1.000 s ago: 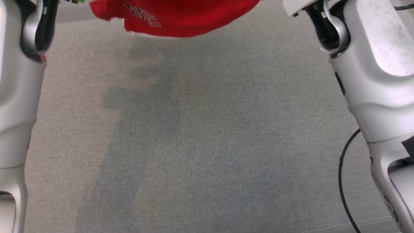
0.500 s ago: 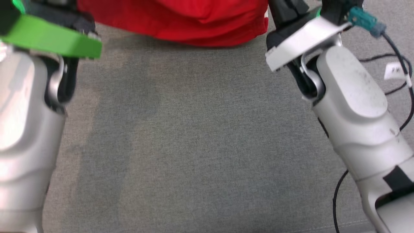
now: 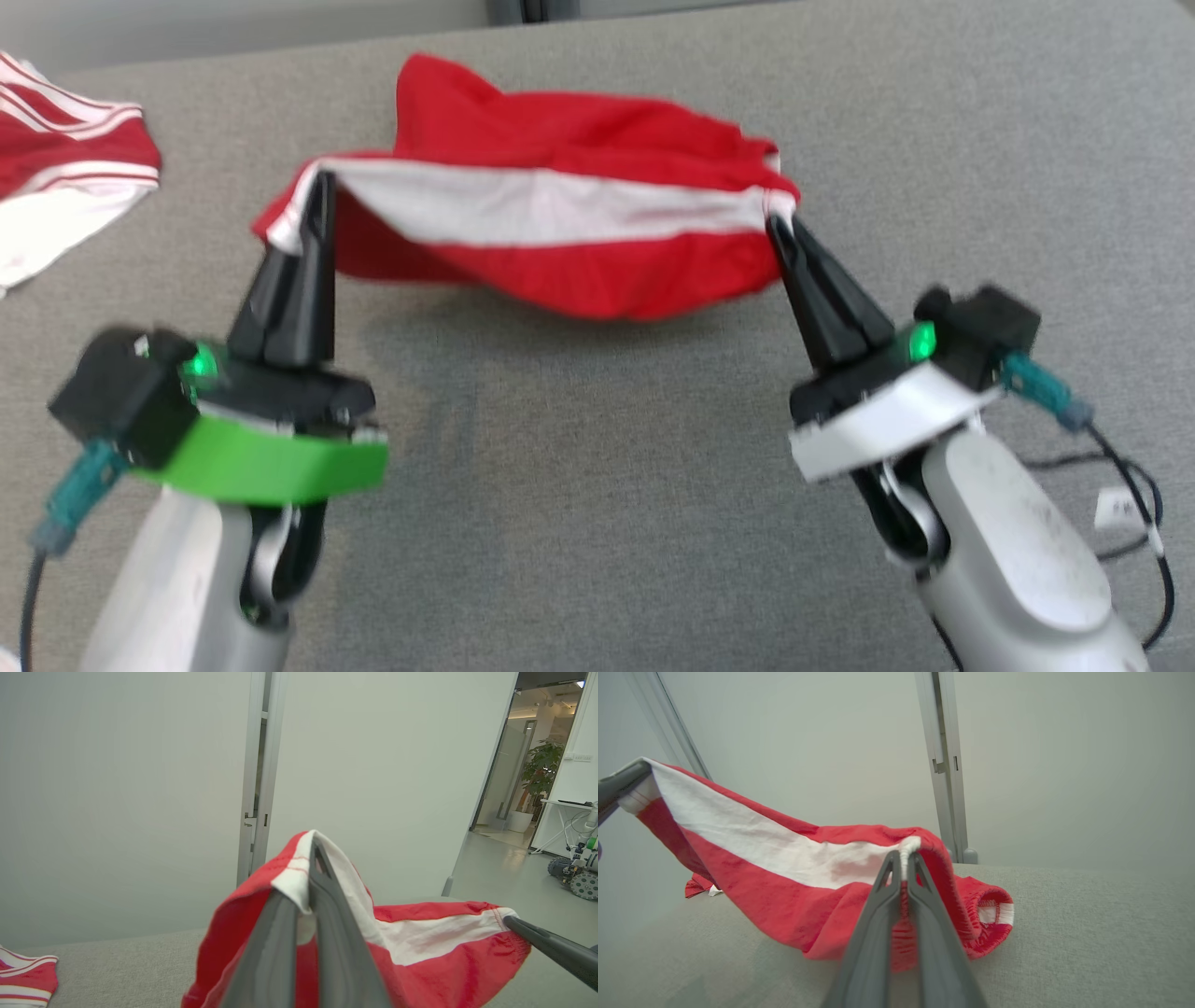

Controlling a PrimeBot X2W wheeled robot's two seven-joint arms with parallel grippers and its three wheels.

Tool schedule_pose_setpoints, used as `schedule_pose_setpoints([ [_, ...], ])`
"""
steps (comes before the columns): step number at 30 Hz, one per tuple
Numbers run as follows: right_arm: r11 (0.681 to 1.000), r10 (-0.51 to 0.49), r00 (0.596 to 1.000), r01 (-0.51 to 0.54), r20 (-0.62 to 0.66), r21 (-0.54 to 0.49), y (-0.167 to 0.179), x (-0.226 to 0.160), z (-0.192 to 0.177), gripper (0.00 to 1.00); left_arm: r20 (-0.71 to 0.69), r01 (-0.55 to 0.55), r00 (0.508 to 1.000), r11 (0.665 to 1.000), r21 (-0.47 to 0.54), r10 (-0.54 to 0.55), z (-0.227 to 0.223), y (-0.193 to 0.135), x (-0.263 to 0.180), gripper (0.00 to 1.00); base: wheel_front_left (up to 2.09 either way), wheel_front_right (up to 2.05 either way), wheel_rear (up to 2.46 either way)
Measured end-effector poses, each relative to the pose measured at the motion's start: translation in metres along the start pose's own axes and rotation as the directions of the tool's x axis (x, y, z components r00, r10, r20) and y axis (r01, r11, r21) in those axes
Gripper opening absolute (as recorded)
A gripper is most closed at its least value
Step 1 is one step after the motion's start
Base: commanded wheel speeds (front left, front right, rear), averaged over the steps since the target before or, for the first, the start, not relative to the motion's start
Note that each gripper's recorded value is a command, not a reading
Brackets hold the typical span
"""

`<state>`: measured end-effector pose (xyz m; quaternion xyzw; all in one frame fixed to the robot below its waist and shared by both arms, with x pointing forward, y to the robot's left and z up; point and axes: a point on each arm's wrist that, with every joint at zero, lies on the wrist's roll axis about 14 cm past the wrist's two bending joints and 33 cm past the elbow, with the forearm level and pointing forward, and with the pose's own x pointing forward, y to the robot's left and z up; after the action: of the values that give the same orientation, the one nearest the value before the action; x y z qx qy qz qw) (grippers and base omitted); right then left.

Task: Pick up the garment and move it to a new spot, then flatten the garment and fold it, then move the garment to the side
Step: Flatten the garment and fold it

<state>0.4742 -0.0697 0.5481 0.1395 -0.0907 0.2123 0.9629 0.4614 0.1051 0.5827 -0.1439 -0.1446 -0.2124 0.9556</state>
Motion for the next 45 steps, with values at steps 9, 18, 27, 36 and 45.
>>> schedule_pose_setpoints([
  [9,0.996,-0.07,0.998,0.07,0.0,0.056,0.021,-0.077,0.018,0.0,0.013,-0.01,1.0,1.0,0.0,0.01,0.028,-0.034,-0.07,0.0,0.0,0.0,0.0],
  [18,0.994,-0.111,0.993,0.112,-0.045,0.021,0.027,-0.109,0.027,0.0,-0.047,-0.02,0.999,0.999,-0.039,0.018,0.024,-0.046,-0.096,0.0,0.0,0.0,0.0],
  [27,0.982,-0.178,0.976,0.186,-0.125,0.047,0.0,-0.101,-0.007,0.0,-0.178,-0.017,0.984,0.999,-0.035,0.011,-0.028,-0.023,-0.06,0.0,0.0,0.0,0.0],
  [36,0.971,-0.228,0.958,0.237,-0.172,0.038,-0.036,-0.072,-0.042,0.0,-0.327,0.049,0.944,0.999,-0.012,-0.05,-0.091,-0.011,0.0,0.0,0.0,0.0,0.0],
  [45,0.958,-0.271,0.934,0.284,-0.231,0.025,-0.066,-0.059,-0.078,0.0,-0.474,0.066,0.879,0.998,0.0,-0.058,-0.155,0.002,0.03,0.0,0.0,0.0,0.0],
])
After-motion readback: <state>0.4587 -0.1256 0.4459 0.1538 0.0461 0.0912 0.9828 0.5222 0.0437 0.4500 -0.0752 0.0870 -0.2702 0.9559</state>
